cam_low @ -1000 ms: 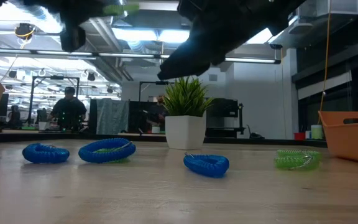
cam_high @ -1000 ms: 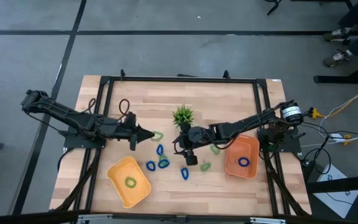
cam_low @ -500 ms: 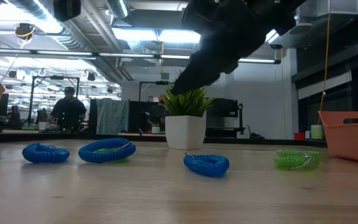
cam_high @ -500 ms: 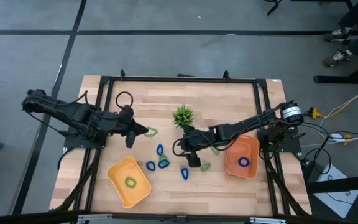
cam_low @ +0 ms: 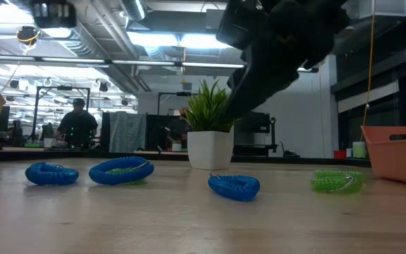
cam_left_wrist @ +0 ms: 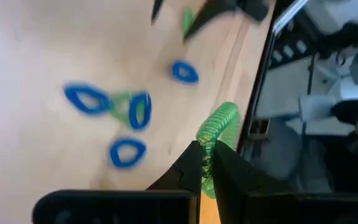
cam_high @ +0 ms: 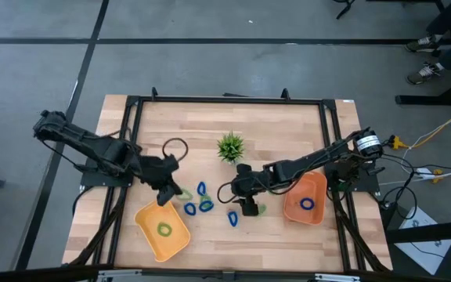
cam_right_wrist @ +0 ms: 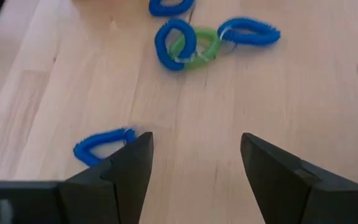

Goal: Sort spring keychains
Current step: Put the green spring keychain into the yellow bin

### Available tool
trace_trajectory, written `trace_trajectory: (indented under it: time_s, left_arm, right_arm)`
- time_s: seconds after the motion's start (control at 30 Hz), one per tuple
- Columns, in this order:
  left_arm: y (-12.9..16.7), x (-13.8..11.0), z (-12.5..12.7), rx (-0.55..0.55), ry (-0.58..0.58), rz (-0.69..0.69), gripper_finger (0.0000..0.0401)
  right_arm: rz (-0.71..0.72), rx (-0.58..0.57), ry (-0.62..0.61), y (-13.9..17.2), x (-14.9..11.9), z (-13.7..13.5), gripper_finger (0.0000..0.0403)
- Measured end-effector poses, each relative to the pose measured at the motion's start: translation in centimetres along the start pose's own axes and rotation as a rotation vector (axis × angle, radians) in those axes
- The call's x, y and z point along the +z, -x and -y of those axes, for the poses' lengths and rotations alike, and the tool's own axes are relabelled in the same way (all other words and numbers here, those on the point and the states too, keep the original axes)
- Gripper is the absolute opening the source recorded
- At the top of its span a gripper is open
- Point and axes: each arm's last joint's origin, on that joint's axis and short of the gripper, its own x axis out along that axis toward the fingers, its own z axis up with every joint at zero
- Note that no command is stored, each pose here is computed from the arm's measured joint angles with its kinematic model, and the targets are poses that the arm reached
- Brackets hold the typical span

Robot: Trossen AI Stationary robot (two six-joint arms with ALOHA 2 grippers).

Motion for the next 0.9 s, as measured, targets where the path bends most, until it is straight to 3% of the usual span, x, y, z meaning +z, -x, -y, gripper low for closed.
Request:
trace_trajectory:
  time_s: [0.37,0.9]
  left_arm:
    - [-3.5,-2.2,0.3,0.109,0.119,-0.241,0.0017]
    - [-4.0,-4.7,1.5,0.108,0.142,-0.346,0.0017]
  right_arm:
    - [-0.061,0.001,-0.066,0.0,-0.6,-0.5,0.0242]
    - [-0.062,0.0,-0.039,0.0,-0.6,-0.5,0.0242]
